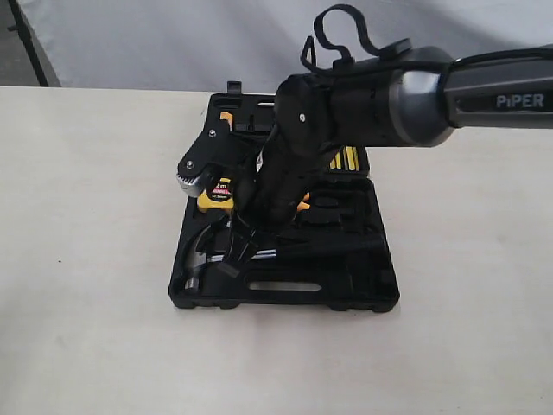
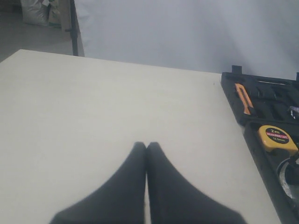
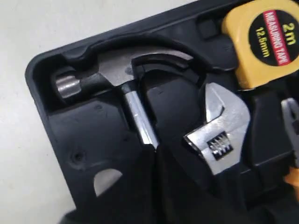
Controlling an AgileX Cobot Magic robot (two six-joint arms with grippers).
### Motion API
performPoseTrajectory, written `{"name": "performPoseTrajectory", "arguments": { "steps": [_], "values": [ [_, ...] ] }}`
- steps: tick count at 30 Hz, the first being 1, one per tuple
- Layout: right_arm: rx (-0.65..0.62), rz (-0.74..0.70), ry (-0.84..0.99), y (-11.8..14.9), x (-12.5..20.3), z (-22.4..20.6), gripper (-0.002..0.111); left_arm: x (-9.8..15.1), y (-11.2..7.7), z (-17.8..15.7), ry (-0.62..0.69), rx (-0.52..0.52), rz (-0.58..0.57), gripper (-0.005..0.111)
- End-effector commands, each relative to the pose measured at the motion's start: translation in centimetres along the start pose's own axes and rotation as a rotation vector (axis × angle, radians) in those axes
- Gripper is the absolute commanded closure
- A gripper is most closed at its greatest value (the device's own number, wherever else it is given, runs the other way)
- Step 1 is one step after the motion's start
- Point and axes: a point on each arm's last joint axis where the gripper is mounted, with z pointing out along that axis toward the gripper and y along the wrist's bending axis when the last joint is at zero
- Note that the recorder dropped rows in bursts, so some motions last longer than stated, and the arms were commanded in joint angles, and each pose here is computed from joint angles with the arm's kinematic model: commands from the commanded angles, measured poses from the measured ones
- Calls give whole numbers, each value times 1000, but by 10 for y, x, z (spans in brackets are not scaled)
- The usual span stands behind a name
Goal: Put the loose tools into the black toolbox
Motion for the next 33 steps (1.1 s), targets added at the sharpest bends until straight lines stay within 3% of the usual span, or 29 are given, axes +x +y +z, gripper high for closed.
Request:
{"name": "performPoseTrajectory", "arguments": {
  "steps": [1,10,17,22,29,33],
  "values": [
    [-33,63,-14,1,-3,4,108,2,0,-1,-7,14,-22,105],
    [-76,91,114,1,14,57,108,2,0,-1,-7,14,-22,105],
    [-49,104,18,-4,-13,1,108,2,0,-1,-7,14,-22,105],
    [-48,158,31,-11,-9,-21,108,2,0,-1,-7,14,-22,105],
    [-109,202,194,-5,27,43,108,2,0,-1,-7,14,-22,105],
    [-117,204,210,-6,28,51,108,2,0,-1,-7,14,-22,105]
  ]
}}
